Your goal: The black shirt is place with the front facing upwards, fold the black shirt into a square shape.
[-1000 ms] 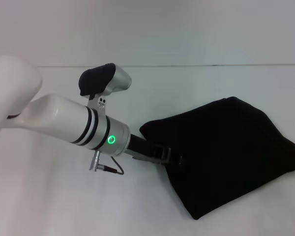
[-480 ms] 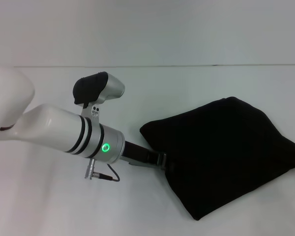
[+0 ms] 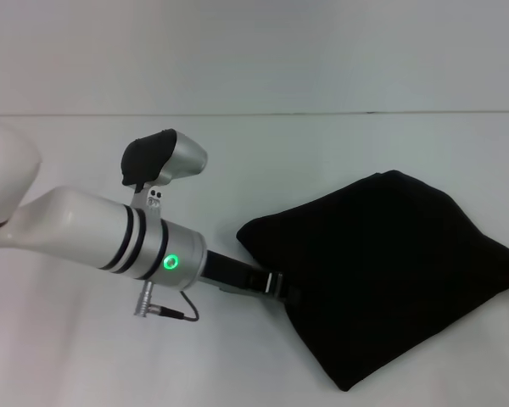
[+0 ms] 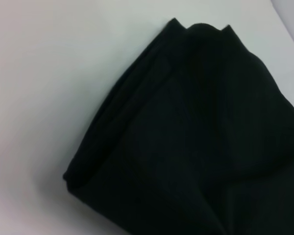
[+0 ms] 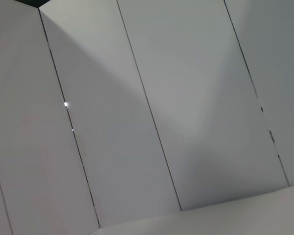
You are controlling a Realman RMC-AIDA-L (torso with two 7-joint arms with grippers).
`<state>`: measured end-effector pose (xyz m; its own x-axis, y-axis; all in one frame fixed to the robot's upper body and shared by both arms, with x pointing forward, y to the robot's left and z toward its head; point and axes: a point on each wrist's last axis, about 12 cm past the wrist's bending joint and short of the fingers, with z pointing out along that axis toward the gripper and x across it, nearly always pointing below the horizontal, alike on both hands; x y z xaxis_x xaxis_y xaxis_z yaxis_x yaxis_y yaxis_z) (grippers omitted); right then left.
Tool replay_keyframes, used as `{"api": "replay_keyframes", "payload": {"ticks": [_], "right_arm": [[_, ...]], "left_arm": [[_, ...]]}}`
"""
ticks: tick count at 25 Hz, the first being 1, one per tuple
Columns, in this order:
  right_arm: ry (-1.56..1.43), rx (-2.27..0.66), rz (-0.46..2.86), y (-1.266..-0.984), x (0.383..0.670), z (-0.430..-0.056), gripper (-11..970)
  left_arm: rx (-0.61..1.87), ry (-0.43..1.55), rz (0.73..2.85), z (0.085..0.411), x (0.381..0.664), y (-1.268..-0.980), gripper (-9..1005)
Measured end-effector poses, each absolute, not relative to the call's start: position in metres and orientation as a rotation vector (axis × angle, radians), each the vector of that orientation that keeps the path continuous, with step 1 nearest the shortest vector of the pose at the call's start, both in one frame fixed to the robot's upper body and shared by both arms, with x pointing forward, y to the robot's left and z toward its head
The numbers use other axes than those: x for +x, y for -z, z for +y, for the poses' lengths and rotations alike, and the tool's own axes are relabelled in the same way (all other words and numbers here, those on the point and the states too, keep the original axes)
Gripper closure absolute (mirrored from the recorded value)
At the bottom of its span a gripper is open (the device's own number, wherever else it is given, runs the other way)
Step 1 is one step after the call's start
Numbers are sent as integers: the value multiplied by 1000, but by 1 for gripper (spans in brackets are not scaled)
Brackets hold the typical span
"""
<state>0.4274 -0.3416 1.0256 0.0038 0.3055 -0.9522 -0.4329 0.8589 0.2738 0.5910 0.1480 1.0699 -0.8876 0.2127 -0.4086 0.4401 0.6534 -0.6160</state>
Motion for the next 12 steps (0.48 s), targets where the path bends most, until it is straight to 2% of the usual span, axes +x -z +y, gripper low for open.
{"api": "replay_keyframes", "payload": {"ticks": [12], "right_arm": [[-561, -100, 1514, -1021, 437, -342, 947]], "left_arm": [[609, 985, 2538, 176, 600, -1081, 960]]}}
